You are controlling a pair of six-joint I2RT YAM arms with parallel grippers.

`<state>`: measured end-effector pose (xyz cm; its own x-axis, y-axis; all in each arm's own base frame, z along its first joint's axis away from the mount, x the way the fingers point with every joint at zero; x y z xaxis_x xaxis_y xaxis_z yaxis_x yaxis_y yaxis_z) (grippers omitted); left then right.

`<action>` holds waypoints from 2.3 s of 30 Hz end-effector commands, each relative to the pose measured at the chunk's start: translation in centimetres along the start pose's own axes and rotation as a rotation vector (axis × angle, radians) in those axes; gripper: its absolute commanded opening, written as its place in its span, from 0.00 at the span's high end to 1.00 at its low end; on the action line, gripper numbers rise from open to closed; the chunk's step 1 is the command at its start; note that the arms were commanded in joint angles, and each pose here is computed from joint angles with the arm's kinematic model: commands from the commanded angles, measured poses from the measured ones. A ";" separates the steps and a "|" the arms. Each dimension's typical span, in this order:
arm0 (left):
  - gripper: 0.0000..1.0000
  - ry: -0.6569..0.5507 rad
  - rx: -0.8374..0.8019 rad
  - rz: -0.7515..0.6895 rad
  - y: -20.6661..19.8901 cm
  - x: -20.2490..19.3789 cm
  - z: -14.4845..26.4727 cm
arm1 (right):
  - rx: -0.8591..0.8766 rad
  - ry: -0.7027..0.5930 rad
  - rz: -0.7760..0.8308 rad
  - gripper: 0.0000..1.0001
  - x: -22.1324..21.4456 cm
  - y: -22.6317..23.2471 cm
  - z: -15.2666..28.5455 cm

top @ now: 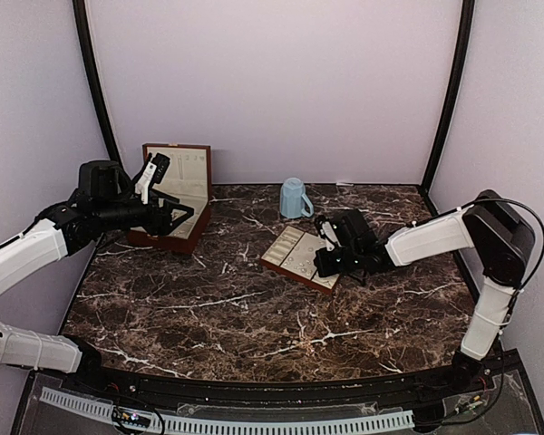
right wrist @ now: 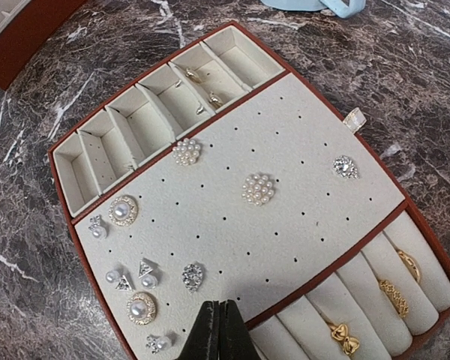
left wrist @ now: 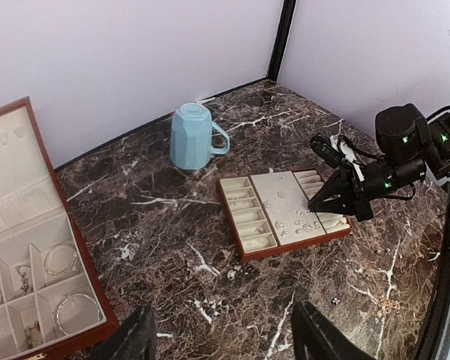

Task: Organize the mixed jewelry
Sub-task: Adjust the earring at the center of the board, then pick up the earring from the center of the board.

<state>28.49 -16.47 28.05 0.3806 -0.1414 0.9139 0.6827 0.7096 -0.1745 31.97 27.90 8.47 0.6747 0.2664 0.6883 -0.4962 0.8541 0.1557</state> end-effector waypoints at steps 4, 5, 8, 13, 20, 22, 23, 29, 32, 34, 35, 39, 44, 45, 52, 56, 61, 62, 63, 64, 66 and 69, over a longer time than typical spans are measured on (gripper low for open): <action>0.36 -0.013 0.003 -0.008 -0.1 0.1 0.5 | 0.011 -0.019 0.000 0.98 0.7 0.3 -0.5; 0.36 -0.014 0.003 -0.008 -0.1 0.1 0.5 | 0.011 -0.017 0.001 0.98 0.6 0.3 -0.5; 0.36 -0.013 0.003 -0.007 -0.1 0.1 0.5 | 0.011 -0.011 0.002 0.98 0.5 0.3 -0.6; 0.36 -0.011 0.003 -0.007 -0.1 0.0 0.4 | 0.007 -0.006 0.004 0.98 0.3 0.2 -0.8; 0.36 -0.011 0.005 -0.006 -0.1 0.0 0.5 | -0.001 -0.008 0.003 0.98 0.3 0.1 -0.7; 0.36 -0.012 0.009 -0.006 0.0 0.0 0.5 | 0.002 -0.017 0.000 0.97 0.5 0.2 -0.5; 0.36 -0.013 0.010 -0.007 0.0 0.1 0.5 | 0.003 -0.023 -0.002 0.96 0.7 0.2 -0.3; 0.36 -0.019 0.031 -0.006 0.2 0.1 0.7 | 0.017 -0.083 -0.013 0.82 2.8 0.7 1.7; 0.36 -0.022 0.056 -0.012 0.4 0.1 0.8 | 0.015 -0.111 -0.012 0.74 3.7 0.7 3.0; 0.36 -0.030 0.077 -0.018 0.5 0.3 1.0 | 0.018 -0.121 -0.010 0.71 4.2 0.8 3.8; 0.36 -0.037 0.082 -0.022 0.5 0.4 1.2 | 0.022 -0.123 -0.013 0.70 4.3 0.9 4.1; 0.36 -0.070 0.104 -0.029 0.5 0.7 1.9 | 0.038 -0.133 -0.021 0.67 4.6 1.7 5.9; 0.36 -0.090 0.114 -0.032 0.5 0.8 2.2 | 0.036 -0.129 -0.030 0.67 4.4 3.6 7.6; 0.36 -0.089 0.114 -0.032 0.5 0.8 2.2 | 0.038 -0.126 -0.032 0.67 4.3 4.1 8.0; 0.36 -0.094 0.120 -0.033 0.5 0.9 2.4 | 0.081 -0.121 -0.051 0.67 3.4 7.6 9.7; 0.36 -0.099 0.121 -0.032 0.4 0.9 2.5 | 0.115 -0.110 -0.061 0.67 2.6 9.6 9.8; 0.36 -0.103 0.122 -0.031 0.4 0.9 2.7 | 0.149 -0.082 -0.050 0.67 1.6 12.0 9.3; 0.36 -0.103 0.121 -0.030 0.4 0.9 2.7 | 0.157 -0.074 -0.047 0.67 1.4 12.5 9.0; 0.36 -0.103 0.121 -0.028 0.4 0.9 2.7 | 0.167 -0.065 -0.046 0.67 1.1 12.9 8.7; 0.36 -0.104 0.121 -0.028 0.4 1.0 2.7 | 0.179 -0.056 -0.043 0.68 0.8 13.5 8.4; 0.36 -0.103 0.123 -0.028 0.4 1.0 2.7 | 0.188 -0.035 -0.036 0.69 0.3 14.3 7.7; 0.36 -0.104 0.125 -0.027 0.4 1.0 2.7 | 0.198 -0.008 -0.020 0.69 -0.5 15.6 6.8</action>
<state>27.64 -14.72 29.27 0.3198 -0.1115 0.9409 0.6114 0.7829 -0.1151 20.72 35.99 15.66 0.6762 0.2544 0.6914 -0.5751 0.7687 0.2797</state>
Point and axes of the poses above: each gripper's point midway between its finger pads, its own z axis back along the fingers, its own y axis along the line the jaws close on, x = y × z, the point moved 5 cm from there along z, back along the fingers, and after that the axes turned 3 degrees about z, right-handed, at the moved point
